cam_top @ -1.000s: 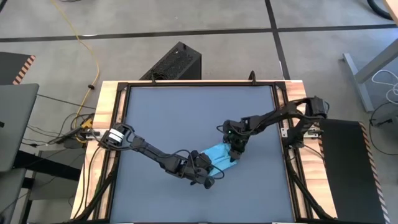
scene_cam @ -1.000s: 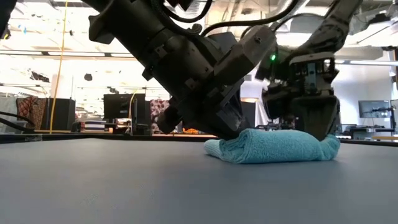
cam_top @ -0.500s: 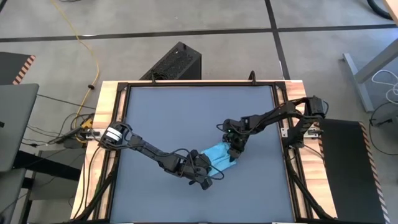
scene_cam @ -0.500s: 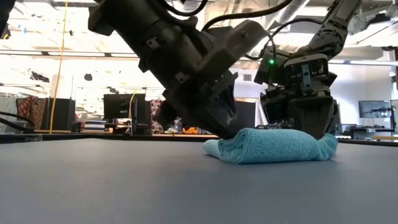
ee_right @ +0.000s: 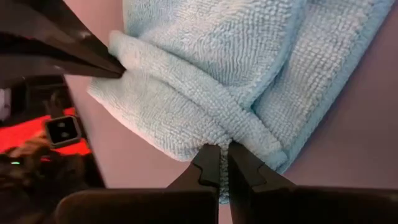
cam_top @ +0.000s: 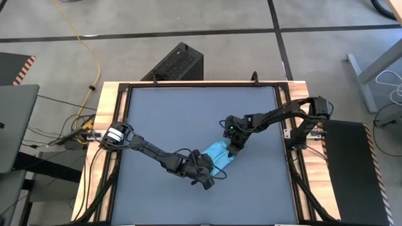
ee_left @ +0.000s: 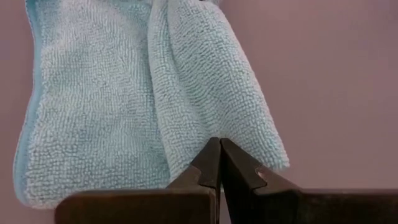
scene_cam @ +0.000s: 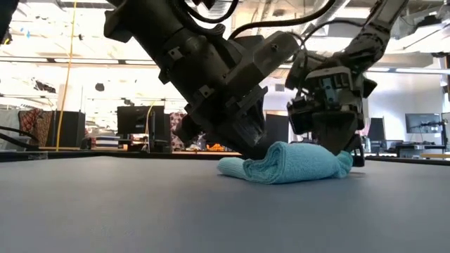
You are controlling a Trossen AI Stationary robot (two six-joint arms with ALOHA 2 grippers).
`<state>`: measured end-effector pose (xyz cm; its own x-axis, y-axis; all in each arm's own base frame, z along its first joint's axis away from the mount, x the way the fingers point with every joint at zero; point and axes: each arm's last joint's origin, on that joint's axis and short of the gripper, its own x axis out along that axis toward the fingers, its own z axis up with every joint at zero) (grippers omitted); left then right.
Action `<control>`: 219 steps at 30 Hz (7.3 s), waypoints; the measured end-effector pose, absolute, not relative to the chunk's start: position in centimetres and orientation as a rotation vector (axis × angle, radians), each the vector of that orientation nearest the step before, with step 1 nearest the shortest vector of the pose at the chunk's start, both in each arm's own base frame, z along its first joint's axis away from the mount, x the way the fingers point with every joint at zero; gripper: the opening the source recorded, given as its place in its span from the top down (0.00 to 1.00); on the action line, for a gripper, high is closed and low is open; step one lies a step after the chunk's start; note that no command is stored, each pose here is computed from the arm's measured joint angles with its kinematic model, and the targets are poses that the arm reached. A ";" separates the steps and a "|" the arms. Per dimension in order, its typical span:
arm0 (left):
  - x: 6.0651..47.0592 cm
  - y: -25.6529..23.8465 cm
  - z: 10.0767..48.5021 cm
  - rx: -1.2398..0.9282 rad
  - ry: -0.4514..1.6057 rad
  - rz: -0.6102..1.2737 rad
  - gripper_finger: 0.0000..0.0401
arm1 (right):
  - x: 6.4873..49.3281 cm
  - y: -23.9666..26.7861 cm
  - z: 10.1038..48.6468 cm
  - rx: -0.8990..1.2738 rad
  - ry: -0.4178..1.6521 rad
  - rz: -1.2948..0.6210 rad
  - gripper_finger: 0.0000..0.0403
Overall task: Roll towel into tight, uniform cylinder
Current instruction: Roll the blue microfiber cloth, then move the blue microfiber cloth to the middle left of the table
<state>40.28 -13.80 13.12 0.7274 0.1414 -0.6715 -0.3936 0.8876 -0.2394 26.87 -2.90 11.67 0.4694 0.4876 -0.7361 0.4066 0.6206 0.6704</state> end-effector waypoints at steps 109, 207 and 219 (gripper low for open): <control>36.3 -13.2 9.8 -0.909 0.384 0.075 1.00 | 22.1 10.5 20.8 -0.316 0.684 0.432 0.66; 47.9 -9.4 19.5 -0.399 0.859 0.188 0.24 | 15.5 10.0 26.3 0.021 0.859 0.041 0.68; 47.9 -11.2 13.9 -0.552 0.982 0.354 0.24 | 15.5 10.0 26.3 0.009 0.855 0.039 0.68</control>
